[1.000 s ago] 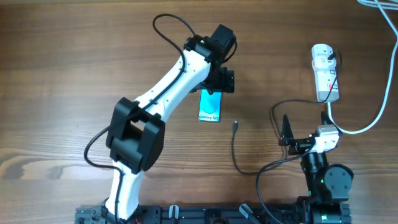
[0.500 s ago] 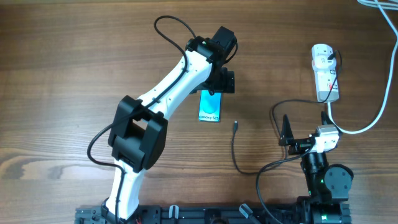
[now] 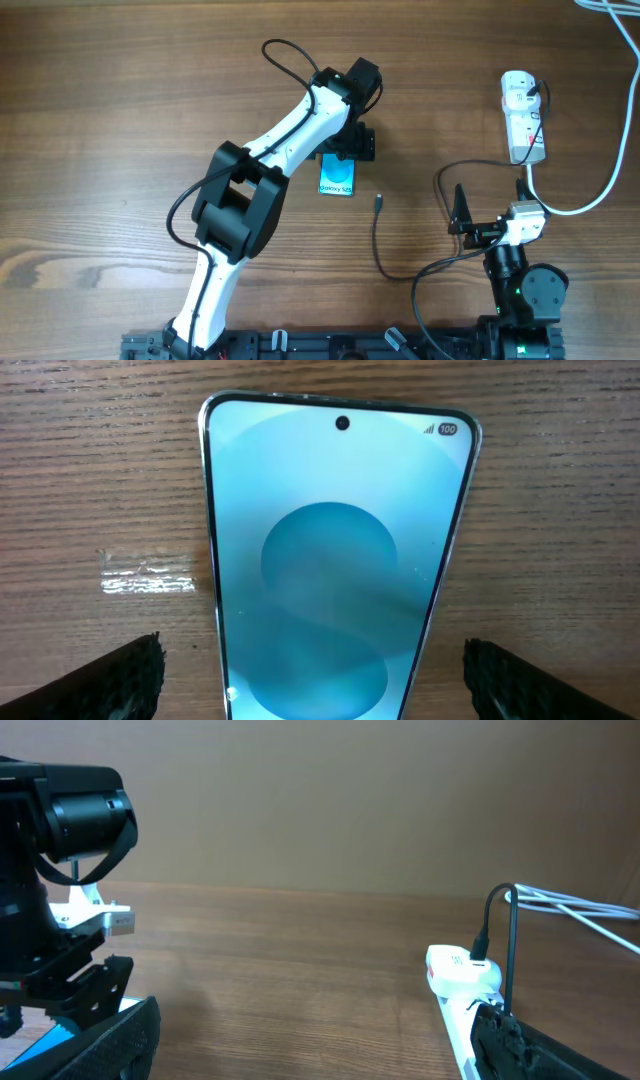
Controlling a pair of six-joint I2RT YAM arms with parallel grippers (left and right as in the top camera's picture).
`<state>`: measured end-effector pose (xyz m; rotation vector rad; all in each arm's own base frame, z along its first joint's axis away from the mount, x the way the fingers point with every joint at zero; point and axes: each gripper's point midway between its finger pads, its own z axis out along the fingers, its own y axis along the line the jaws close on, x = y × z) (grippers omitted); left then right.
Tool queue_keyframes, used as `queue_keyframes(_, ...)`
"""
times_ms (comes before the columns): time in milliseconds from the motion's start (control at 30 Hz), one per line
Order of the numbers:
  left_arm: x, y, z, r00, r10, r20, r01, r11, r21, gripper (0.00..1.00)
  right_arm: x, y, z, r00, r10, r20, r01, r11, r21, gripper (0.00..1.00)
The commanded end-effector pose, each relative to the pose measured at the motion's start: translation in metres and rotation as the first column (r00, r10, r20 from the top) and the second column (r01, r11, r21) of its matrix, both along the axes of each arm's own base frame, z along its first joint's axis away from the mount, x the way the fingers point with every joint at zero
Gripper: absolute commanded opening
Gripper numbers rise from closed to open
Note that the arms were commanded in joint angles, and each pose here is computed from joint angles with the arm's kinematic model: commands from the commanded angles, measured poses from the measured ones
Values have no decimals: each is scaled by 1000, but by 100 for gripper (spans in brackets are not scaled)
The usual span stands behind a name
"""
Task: Plug charger to phone and switch on socket
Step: 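Close the left gripper on the phone's lower edge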
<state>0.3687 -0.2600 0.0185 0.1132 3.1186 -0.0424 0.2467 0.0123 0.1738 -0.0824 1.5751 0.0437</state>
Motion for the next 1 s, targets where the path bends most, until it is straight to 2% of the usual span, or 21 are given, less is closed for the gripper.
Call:
queue_keyframes(0,-3,2,-19,1000,-22,-21,22,999,31,100,0,-3,2,1000,-18,10,18,1000,-9,100)
queue_keyframes(267,2,8,-28,1000,-26,-2,26,997,77,100,0,-3,2,1000,-18,10,18,1000,-9,100)
queue_keyframes(633,-7,1,-39,998,-36,-44,39,998,59,100,0,-3,2,1000,-18,10,18,1000,-9,100)
queue_keyframes(967,-7,0,-39,998,-36,-45,38,998,56,80,0,-3,2,1000,-18,10,18,1000,-9,100)
